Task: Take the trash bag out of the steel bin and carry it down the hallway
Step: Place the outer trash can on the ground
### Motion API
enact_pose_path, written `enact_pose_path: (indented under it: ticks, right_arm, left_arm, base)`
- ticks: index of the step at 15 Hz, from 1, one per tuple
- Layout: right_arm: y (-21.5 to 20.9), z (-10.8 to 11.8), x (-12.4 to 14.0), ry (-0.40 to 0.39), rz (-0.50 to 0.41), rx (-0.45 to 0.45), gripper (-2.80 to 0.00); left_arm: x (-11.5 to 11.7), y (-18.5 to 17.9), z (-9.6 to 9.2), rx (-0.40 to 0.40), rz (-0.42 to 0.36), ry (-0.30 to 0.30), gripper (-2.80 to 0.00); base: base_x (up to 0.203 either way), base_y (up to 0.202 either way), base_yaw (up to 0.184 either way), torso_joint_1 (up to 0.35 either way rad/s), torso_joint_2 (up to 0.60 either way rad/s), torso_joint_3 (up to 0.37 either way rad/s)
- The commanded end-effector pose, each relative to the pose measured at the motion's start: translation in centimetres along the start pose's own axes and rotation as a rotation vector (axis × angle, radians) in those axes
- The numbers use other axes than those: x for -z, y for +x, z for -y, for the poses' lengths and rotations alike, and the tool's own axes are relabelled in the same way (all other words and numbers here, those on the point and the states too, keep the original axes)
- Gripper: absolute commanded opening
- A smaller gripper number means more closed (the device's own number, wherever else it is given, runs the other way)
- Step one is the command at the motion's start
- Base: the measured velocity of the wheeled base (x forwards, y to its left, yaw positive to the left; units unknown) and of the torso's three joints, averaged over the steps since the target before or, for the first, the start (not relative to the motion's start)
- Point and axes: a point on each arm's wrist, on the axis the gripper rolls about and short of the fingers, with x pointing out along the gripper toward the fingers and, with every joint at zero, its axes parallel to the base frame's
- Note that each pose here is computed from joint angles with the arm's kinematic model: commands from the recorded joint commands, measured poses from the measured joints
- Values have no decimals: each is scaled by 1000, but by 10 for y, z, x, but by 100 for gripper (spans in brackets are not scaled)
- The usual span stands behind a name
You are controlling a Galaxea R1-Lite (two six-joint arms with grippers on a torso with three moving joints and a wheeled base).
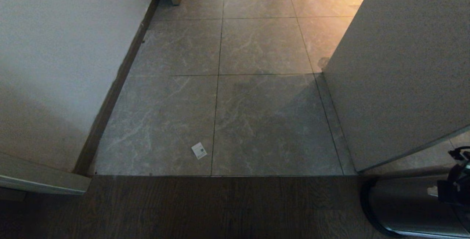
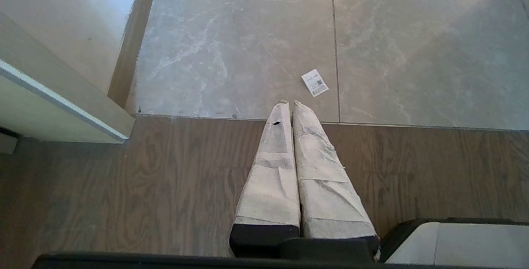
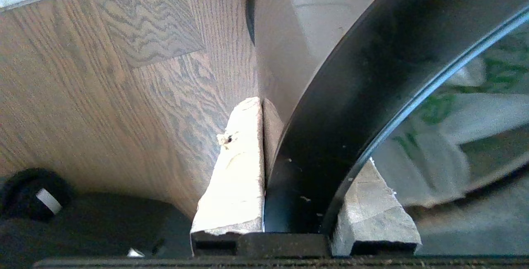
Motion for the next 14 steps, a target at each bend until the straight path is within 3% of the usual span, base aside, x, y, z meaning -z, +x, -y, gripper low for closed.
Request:
enact_pose_path:
  ticks: [1,4,9,14]
  right_arm:
    - [-29,2,-6,-48,37,32,-280]
    - [-62,6,-7,-86,31,40,-280]
    - [-111,0,-11,-120,99,70,-280]
    - [-173,-12,-31,-144,148,96,-280]
  left_arm:
    - [0,0,0,0,0,1,-280]
    - [0,0,0,0,0,0,-280]
    - [0,0,0,0,0,1,-280]
    - [0,0,0,0,0,0,-280]
  base:
    - [0,0,0,0,0,0]
    - [0,0,0,0,0,0]
    - [0,0,0,0,0,0]
    - [0,0,0,0,0,0]
